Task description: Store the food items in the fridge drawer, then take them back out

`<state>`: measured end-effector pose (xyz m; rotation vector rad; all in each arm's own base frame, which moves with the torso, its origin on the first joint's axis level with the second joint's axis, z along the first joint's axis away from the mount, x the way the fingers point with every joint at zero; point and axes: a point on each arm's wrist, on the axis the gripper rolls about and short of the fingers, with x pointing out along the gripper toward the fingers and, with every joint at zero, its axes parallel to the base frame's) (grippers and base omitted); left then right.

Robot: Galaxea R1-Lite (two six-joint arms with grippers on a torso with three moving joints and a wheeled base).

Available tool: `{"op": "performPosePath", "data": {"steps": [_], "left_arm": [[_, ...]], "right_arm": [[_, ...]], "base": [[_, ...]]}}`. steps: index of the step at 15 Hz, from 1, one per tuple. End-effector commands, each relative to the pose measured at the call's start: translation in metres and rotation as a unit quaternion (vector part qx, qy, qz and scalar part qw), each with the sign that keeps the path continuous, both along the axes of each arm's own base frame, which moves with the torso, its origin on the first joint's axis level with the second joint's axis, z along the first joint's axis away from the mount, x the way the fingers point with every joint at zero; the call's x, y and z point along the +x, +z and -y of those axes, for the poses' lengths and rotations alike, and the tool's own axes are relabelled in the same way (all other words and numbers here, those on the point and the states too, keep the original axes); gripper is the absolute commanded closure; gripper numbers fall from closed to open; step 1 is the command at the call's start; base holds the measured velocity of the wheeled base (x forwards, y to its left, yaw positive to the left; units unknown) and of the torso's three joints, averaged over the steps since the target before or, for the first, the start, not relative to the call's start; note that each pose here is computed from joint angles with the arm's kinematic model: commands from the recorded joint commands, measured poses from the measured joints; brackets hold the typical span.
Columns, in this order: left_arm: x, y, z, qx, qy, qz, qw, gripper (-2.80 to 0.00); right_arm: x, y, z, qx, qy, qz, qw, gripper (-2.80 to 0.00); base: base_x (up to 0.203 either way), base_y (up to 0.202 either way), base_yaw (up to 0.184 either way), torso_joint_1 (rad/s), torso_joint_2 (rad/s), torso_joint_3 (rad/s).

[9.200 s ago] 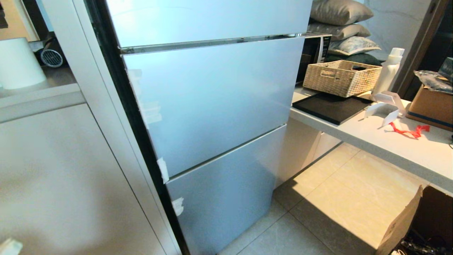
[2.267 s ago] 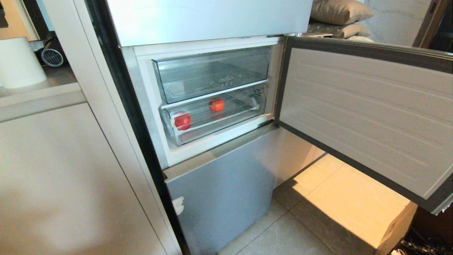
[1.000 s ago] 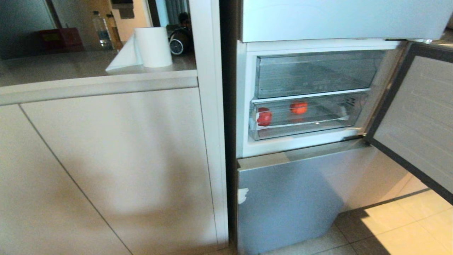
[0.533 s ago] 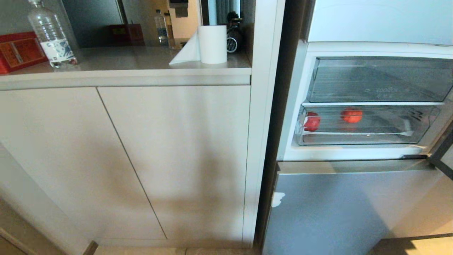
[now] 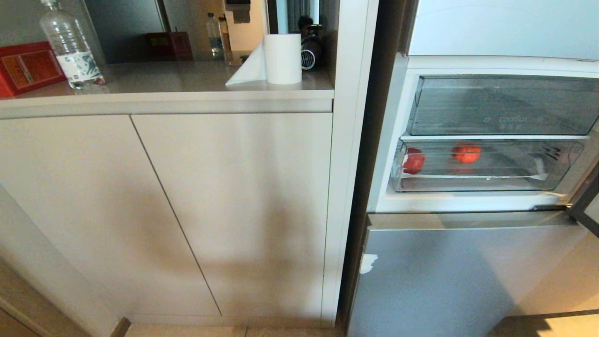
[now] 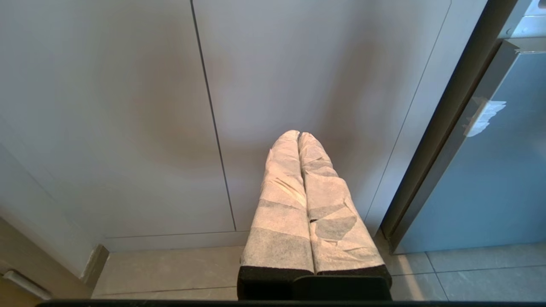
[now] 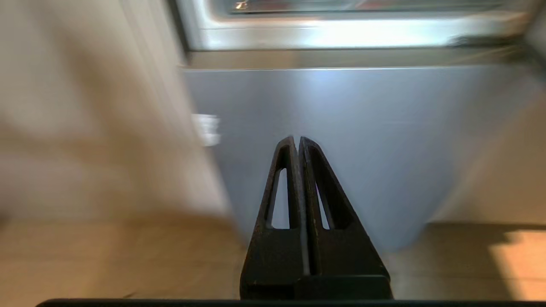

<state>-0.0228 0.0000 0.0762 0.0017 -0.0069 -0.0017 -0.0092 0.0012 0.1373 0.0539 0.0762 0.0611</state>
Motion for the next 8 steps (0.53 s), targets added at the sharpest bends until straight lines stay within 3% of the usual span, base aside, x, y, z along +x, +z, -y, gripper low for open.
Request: {"op": "performPosePath", "data": {"steps": [1, 4, 8], "left_arm": [[0.0, 0.0, 0.0, 0.0, 0.0, 0.0, 1.0, 0.0], [0.0, 0.0, 0.0, 0.0, 0.0, 0.0, 1.0, 0.0], [0.0, 0.0, 0.0, 0.0, 0.0, 0.0, 1.0, 0.0]], "right_arm": [[0.062, 0.025, -0.002, 0.027, 0.022, -0.126, 0.991, -2.8], [0.137, 0.031, -0.004, 0.043, 0.05, -0.168, 0.984, -2.8], [0.207, 0.028, -0.014, 0.047, 0.086, -0.133, 0.986, -2.8]], "base": [[0.0, 0.0, 0.0, 0.0, 0.0, 0.0], [0.0, 0.0, 0.0, 0.0, 0.0, 0.0], [0.0, 0.0, 0.0, 0.0, 0.0, 0.0]]}}
